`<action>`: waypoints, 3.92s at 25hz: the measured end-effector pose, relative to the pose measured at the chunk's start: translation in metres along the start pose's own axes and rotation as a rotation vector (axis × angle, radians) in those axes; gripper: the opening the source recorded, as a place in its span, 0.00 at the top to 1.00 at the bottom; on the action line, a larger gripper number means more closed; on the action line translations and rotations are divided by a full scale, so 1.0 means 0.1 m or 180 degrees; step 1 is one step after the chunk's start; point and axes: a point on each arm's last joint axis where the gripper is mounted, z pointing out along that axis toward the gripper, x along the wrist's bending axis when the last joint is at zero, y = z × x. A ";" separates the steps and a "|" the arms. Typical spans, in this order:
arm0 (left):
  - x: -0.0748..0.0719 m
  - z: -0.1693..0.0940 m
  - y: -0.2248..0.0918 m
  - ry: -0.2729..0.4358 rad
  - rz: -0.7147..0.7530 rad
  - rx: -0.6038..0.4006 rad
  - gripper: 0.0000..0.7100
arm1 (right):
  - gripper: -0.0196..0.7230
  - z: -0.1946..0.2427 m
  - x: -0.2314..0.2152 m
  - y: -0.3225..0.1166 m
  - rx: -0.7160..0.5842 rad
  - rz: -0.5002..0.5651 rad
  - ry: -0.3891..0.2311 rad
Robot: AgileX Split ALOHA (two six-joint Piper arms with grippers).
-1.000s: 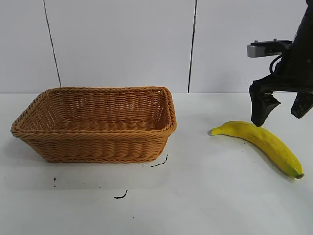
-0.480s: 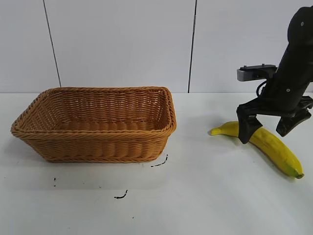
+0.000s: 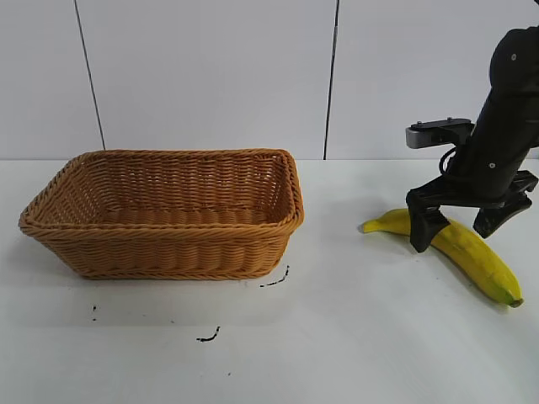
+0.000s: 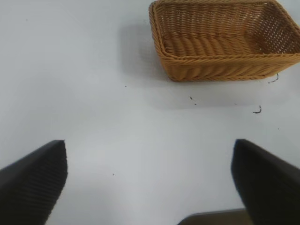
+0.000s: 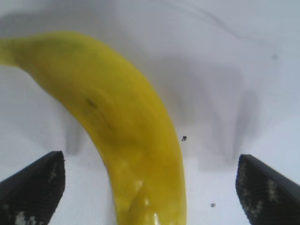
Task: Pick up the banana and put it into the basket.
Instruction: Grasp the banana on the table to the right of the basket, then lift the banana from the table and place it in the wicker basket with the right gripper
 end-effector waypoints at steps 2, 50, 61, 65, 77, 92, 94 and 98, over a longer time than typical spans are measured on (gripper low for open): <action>0.00 0.00 0.00 0.0000 0.0000 0.0000 0.03 | 0.23 0.00 0.00 0.00 0.0000 0.0043 -0.0002; 0.00 0.00 0.00 0.0000 0.0000 0.0000 0.03 | 0.56 -1.53 1.45 1.22 -0.0678 -0.1292 0.0089; 0.00 0.00 0.00 0.0000 0.0000 0.0000 0.03 | 0.56 -1.23 2.68 1.27 -0.1342 -0.3049 0.0103; 0.00 0.00 0.00 0.0000 0.0000 0.0000 0.03 | 0.56 -0.99 2.77 1.35 -0.1576 -0.3146 0.0058; 0.00 0.00 0.00 0.0000 0.0000 0.0000 0.03 | 0.56 -0.29 2.85 1.29 -0.1307 -0.3195 0.0131; 0.00 0.00 0.00 0.0000 0.0000 0.0000 0.03 | 0.05 -0.39 2.85 1.33 -0.1400 -0.2657 0.0243; 0.00 0.00 0.00 0.0000 0.0000 0.0000 0.03 | 0.04 -0.52 2.83 1.34 -0.1369 -0.2247 0.0322; 0.00 0.00 0.00 0.0000 0.0000 0.0000 0.03 | 0.04 -0.91 2.73 1.38 -0.1233 -0.1625 0.0415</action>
